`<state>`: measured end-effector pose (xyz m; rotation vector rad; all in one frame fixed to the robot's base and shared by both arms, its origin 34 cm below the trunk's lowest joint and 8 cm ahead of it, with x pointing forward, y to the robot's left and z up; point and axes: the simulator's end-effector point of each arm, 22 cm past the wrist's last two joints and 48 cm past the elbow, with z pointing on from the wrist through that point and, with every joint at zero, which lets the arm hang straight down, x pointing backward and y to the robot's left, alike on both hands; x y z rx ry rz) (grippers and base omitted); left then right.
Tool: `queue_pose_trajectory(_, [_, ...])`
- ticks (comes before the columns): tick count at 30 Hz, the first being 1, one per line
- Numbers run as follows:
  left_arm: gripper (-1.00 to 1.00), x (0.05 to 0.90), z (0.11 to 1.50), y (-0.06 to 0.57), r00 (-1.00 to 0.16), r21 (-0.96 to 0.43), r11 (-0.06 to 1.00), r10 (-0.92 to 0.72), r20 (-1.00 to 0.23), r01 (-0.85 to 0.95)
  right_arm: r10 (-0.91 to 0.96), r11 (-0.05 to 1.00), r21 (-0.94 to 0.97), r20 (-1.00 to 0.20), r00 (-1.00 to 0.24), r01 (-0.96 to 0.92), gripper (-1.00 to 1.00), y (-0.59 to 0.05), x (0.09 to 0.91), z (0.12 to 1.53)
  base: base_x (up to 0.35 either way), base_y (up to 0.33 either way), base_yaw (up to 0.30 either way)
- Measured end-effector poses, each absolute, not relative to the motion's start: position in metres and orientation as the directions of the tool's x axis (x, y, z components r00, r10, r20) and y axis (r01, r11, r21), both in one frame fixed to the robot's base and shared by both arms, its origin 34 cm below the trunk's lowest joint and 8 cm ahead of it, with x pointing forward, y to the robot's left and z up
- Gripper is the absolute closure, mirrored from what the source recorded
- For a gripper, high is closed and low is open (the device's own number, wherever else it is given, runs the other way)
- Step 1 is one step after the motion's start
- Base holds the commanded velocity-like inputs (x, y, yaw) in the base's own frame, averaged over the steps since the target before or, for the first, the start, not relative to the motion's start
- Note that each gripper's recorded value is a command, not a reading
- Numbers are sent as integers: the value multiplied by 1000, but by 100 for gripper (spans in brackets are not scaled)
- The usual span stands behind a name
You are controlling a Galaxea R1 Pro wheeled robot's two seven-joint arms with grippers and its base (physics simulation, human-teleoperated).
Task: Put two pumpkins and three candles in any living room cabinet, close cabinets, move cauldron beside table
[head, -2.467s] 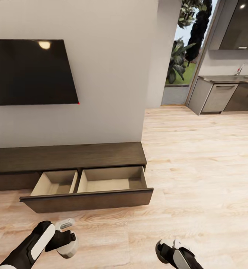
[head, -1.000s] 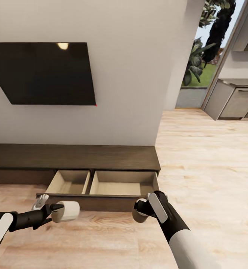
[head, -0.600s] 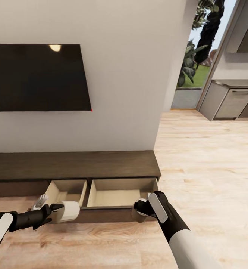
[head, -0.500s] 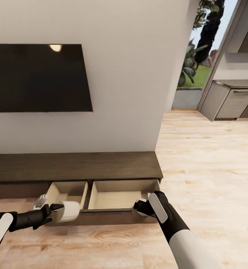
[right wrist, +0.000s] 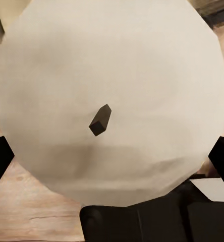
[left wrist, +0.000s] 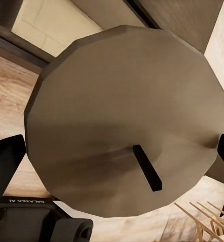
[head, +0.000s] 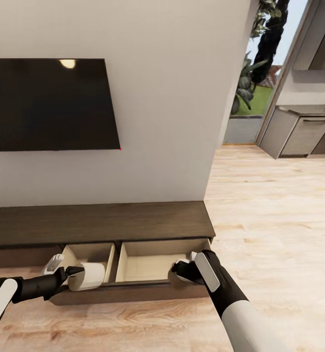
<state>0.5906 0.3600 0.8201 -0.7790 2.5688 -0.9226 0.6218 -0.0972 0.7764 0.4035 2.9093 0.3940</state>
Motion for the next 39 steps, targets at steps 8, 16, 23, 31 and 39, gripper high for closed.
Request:
queue_pose_trajectory(8, [100,590,820,360,-807,-656,646,-583,-96,-389,303,829,529,-154,-940,181,100,-47,639,801,153,0,0])
queue_pose_trajectory(16, [100,591,820,360,-807,-657,646,-582,-96,-389,323,823,539,-182,-929,180,100,-48,647,804,174,0,0])
queue_pose_trajectory(23, [100,590,820,360,-807,-657,646,-583,-95,-389,324,828,530,-189,-927,182,100,-50,648,803,206,0,0])
queue_pose_trajectory(31, [100,590,819,359,-808,-656,647,-581,-94,-389,306,930,270,-195,-932,249,100,-105,634,778,17,0,0])
queue_pose_trajectory(39, [100,588,817,356,-815,-649,655,-572,-92,-387,337,941,41,-209,-918,336,100,-156,622,770,74,52,0])
